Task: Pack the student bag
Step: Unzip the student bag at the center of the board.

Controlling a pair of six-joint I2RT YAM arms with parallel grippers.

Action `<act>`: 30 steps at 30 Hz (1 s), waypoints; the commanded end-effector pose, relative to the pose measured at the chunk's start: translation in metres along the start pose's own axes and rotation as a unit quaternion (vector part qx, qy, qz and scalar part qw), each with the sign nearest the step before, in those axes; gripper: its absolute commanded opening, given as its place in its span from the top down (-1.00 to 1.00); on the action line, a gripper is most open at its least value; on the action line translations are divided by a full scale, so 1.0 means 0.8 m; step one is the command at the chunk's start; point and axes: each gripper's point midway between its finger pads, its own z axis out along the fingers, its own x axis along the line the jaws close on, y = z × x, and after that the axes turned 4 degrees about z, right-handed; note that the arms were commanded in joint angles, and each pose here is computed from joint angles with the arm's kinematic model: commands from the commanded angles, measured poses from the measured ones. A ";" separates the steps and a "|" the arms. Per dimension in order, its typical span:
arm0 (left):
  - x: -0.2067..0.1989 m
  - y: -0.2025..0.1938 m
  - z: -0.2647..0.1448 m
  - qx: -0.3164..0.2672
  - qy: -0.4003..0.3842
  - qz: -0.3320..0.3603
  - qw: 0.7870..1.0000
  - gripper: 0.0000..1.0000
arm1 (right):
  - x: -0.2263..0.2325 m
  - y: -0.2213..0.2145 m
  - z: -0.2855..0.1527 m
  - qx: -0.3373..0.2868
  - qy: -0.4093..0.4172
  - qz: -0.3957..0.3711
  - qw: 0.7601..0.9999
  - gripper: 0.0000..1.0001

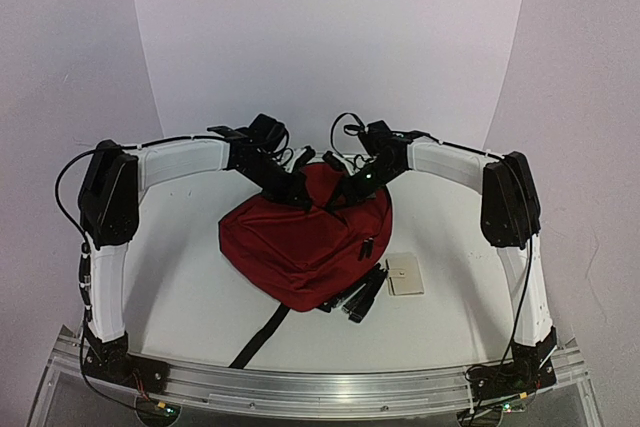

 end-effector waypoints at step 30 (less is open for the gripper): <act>-0.127 -0.012 0.052 -0.008 -0.065 0.072 0.995 1.00 | 0.034 0.029 -0.008 -0.025 0.088 0.021 0.996 1.00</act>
